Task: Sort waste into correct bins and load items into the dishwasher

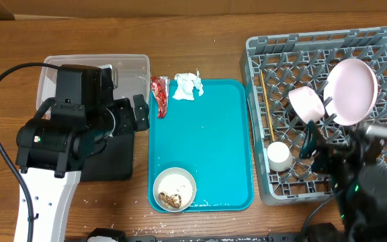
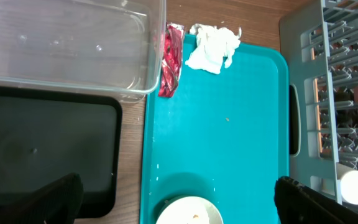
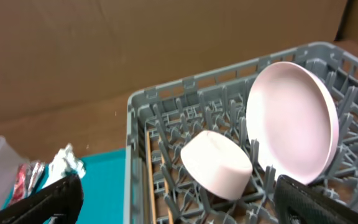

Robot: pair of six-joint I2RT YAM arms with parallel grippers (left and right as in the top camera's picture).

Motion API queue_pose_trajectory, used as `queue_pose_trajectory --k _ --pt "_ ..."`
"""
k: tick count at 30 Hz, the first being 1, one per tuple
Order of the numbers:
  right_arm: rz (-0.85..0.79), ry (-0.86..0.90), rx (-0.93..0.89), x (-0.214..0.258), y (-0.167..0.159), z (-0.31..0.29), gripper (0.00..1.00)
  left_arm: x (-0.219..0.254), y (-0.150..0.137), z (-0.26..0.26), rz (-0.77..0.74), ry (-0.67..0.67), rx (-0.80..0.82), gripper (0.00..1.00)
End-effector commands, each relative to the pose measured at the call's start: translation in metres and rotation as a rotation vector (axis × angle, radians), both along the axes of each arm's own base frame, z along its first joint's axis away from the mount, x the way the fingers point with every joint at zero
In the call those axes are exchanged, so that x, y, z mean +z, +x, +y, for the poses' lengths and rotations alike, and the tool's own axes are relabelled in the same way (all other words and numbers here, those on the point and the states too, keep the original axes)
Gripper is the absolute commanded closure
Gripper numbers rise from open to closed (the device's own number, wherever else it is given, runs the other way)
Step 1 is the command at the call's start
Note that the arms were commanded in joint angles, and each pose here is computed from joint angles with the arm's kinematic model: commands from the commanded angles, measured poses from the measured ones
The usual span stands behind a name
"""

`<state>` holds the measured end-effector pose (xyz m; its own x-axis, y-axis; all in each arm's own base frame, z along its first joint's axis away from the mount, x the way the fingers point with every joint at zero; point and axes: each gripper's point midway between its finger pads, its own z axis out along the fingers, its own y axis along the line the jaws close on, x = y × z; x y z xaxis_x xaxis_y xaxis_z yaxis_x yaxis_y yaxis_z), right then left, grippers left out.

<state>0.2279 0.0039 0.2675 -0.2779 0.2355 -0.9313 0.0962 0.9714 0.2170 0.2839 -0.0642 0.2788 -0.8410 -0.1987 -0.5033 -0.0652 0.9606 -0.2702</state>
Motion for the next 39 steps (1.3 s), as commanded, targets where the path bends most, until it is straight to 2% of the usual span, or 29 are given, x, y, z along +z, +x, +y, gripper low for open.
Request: queue_pose_trajectory --k 1,6,12,16,39 --pt "-0.084 0.012 -0.012 -0.014 -0.007 -0.004 0.00 0.004 0.002 0.002 -0.011 0.003 0.013 0.00" --pt "-0.194 0.027 -0.012 -0.037 -0.006 -0.004 0.00 0.004 0.002 0.002 -0.011 0.003 0.013 0.00" --pt "-0.263 0.036 -0.012 -0.071 0.008 -0.002 0.00 0.004 0.002 0.002 -0.011 0.003 0.013 0.00" --pt "-0.353 0.048 -0.012 -0.078 0.017 -0.001 0.00 0.004 0.002 0.002 -0.011 0.003 0.013 0.00" --pt "-0.295 0.039 -0.020 -0.093 0.018 -0.002 0.00 0.004 0.002 0.002 -0.011 0.003 0.013 0.00"
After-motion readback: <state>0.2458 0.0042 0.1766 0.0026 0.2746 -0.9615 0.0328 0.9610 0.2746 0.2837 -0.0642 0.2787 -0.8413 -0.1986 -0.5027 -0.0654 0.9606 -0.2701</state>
